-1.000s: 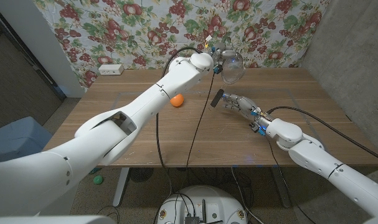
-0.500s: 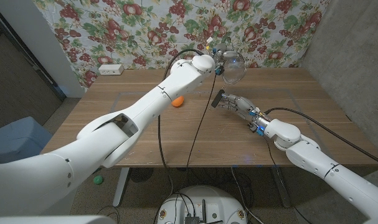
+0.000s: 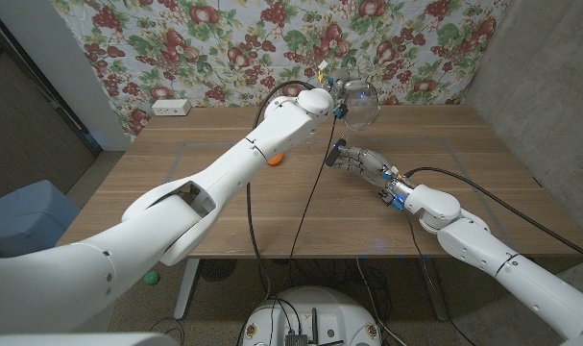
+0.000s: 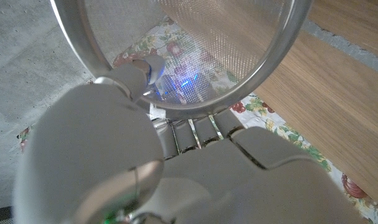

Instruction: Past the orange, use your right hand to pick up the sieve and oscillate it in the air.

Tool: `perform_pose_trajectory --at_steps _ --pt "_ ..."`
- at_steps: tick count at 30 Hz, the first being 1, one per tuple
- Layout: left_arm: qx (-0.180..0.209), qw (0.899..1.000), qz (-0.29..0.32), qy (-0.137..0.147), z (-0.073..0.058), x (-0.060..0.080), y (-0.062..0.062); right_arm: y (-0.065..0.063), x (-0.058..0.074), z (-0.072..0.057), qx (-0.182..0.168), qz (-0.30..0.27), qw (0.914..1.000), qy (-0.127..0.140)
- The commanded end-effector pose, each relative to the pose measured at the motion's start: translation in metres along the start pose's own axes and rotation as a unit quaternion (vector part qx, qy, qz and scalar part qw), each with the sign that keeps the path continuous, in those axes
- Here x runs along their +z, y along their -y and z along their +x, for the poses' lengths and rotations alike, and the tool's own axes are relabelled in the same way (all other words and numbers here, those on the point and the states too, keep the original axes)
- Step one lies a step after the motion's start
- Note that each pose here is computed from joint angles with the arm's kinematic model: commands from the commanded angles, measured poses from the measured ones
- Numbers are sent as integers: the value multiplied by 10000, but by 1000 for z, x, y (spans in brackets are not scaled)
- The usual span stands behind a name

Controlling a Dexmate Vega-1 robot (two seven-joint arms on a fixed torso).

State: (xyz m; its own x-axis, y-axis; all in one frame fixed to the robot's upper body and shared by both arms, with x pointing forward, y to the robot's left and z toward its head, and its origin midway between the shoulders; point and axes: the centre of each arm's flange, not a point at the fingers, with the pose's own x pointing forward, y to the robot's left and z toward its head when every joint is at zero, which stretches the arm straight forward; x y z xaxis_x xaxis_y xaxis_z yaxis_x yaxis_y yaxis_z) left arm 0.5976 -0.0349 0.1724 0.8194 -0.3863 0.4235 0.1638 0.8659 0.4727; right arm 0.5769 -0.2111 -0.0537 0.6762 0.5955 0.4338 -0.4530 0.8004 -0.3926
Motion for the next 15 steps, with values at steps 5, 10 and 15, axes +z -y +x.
perform_pose_trajectory --at_steps 5,10,15 --pt "-34 9997 -252 19 -3 -4 7 -5 0 0 -261 292 9992 124" --pt "-25 9997 -247 10 -3 -5 8 -5 -2 2 -193 433 9988 134" --pt "-17 9997 -244 -1 -3 -6 8 -5 -2 3 -218 426 9987 144"
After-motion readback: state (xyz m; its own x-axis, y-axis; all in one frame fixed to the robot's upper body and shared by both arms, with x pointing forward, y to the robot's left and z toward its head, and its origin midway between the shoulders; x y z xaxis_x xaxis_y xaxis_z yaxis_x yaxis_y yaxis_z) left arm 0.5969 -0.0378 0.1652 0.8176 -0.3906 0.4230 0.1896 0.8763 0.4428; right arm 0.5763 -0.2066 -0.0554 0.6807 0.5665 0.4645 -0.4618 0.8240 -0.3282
